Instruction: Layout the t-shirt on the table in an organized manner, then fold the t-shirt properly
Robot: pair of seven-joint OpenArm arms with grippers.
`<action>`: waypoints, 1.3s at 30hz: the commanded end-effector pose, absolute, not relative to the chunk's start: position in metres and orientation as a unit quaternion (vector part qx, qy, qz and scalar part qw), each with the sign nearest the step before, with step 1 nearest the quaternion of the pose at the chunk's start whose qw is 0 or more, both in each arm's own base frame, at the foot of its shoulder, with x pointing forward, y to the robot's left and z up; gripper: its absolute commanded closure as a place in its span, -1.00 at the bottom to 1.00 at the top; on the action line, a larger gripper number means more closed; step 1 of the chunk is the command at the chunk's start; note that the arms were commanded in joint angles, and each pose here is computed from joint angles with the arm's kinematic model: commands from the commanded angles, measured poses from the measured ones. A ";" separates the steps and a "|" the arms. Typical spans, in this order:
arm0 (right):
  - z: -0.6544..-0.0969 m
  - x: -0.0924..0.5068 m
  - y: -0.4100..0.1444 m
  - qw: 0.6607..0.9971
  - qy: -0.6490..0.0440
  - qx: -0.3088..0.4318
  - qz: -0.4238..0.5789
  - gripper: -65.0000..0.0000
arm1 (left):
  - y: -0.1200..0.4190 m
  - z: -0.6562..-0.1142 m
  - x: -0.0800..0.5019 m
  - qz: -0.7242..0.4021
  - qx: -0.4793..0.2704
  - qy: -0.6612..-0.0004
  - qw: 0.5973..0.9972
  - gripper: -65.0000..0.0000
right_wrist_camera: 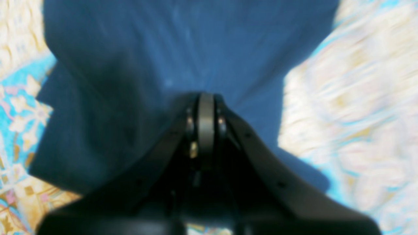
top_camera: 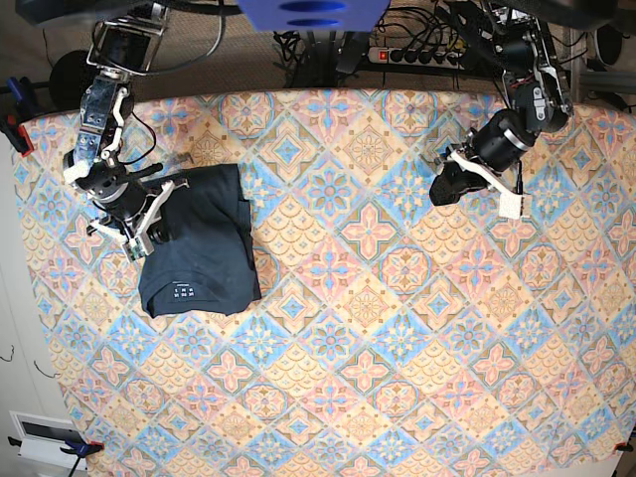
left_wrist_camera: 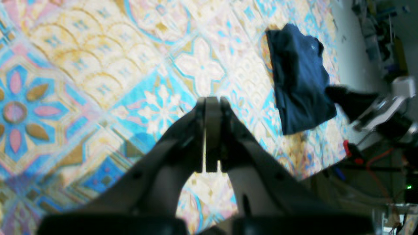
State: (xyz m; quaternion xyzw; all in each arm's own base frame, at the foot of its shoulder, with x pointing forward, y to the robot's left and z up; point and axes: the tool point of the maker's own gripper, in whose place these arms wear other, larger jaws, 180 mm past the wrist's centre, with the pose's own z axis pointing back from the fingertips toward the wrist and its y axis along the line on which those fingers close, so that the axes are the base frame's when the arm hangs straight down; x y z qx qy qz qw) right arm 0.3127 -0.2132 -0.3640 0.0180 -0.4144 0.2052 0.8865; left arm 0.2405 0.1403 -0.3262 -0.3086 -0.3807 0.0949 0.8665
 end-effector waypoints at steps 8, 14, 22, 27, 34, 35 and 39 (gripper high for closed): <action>-0.311 0.304 -0.247 0.866 -0.456 -0.053 0.196 0.99 | 0.140 -0.322 0.224 0.087 -0.309 -0.379 0.868 1.00; -0.326 0.260 -0.280 0.889 -0.420 -0.080 0.163 0.99 | 0.149 -0.322 0.203 0.066 -0.286 -0.364 0.884 1.00; -0.348 0.196 -0.295 0.916 -0.382 -0.043 0.111 0.99 | 0.182 -0.333 0.162 0.099 -0.239 -0.334 0.906 1.00; -0.361 0.148 -0.314 0.937 -0.331 -0.060 0.094 0.99 | 0.213 -0.342 0.123 0.131 -0.194 -0.300 0.925 1.00; -0.377 0.073 -0.328 0.965 -0.241 -0.067 0.084 0.99 | 0.231 -0.356 0.053 0.177 -0.154 -0.225 0.946 1.00; -0.380 0.063 -0.327 0.968 -0.228 -0.064 0.085 0.99 | 0.230 -0.358 0.043 0.182 -0.152 -0.212 0.948 1.00; -0.395 0.026 -0.330 0.980 -0.180 -0.053 0.070 0.99 | 0.233 -0.368 0.014 0.185 -0.132 -0.169 0.959 1.00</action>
